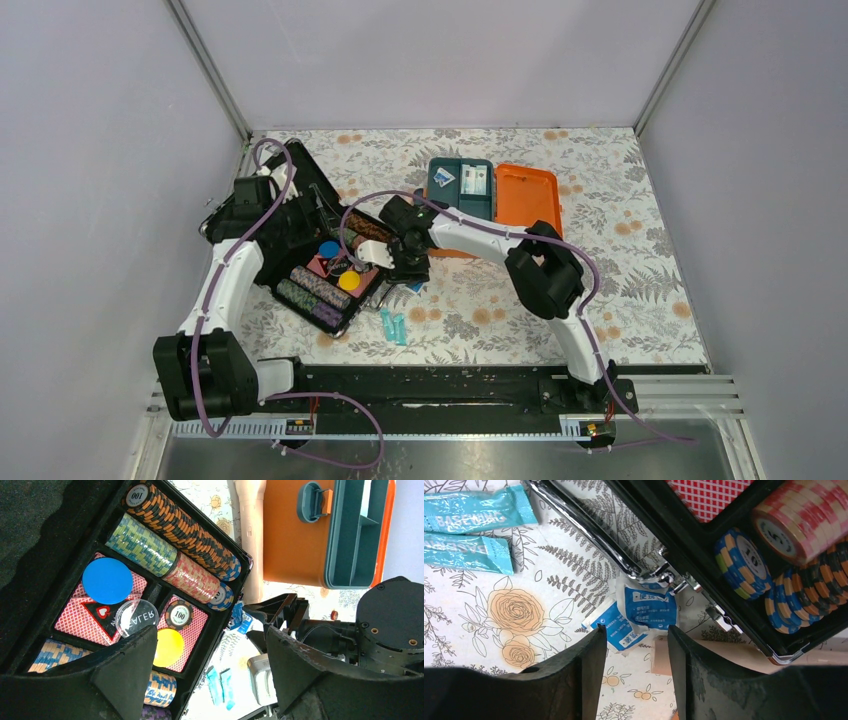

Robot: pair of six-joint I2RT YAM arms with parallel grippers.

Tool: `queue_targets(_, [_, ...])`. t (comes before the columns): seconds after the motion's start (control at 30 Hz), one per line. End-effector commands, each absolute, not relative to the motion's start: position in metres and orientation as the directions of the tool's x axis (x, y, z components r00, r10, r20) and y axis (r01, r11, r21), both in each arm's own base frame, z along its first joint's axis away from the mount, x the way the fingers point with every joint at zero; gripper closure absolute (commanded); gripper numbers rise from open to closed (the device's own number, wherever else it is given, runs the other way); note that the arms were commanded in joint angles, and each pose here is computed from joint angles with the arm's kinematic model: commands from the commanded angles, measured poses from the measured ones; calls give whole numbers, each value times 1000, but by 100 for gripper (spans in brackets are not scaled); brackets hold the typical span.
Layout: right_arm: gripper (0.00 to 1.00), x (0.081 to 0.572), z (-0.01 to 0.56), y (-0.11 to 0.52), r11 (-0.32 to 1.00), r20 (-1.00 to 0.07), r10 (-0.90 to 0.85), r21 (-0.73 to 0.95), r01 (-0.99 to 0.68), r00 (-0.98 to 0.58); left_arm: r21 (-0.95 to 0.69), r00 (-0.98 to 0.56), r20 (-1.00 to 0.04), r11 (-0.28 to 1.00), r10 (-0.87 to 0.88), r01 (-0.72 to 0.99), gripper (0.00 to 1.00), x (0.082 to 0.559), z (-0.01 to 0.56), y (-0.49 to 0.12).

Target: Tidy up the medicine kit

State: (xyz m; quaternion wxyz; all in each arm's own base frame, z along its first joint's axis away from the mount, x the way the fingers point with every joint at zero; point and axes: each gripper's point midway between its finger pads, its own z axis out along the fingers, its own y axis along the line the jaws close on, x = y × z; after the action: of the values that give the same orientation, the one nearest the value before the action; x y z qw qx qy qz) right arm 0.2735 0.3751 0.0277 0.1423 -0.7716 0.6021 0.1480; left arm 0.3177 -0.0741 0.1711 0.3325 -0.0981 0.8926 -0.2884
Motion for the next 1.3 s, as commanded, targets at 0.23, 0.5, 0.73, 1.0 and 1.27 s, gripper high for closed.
queue_targets(0.23, [46,271,24,396,-304,-425,-854,-61,-951,300,-578,-744,-557,816,-370,27,21,333,178,-72])
queue_targets(0.5, [65,272,19,396,-293,-423,-859,-57,-954,289,-576,-749,-550,817,-369,20,21,335,177,-71])
queue_targets(0.73, [100,273,49,386,-273,-399,-872,-81,-959,282,-575,-749,-551,818,-369,20,21,336,178,-71])
queue_targets(1.0, [100,232,131,365,-324,-528,-787,-88,-942,320,-603,-753,-529,798,-391,9,21,342,182,-71])
queue_targets(1.27, [100,245,216,349,-155,-646,-746,-70,-985,163,-652,-763,-469,757,-444,-40,22,352,186,-62])
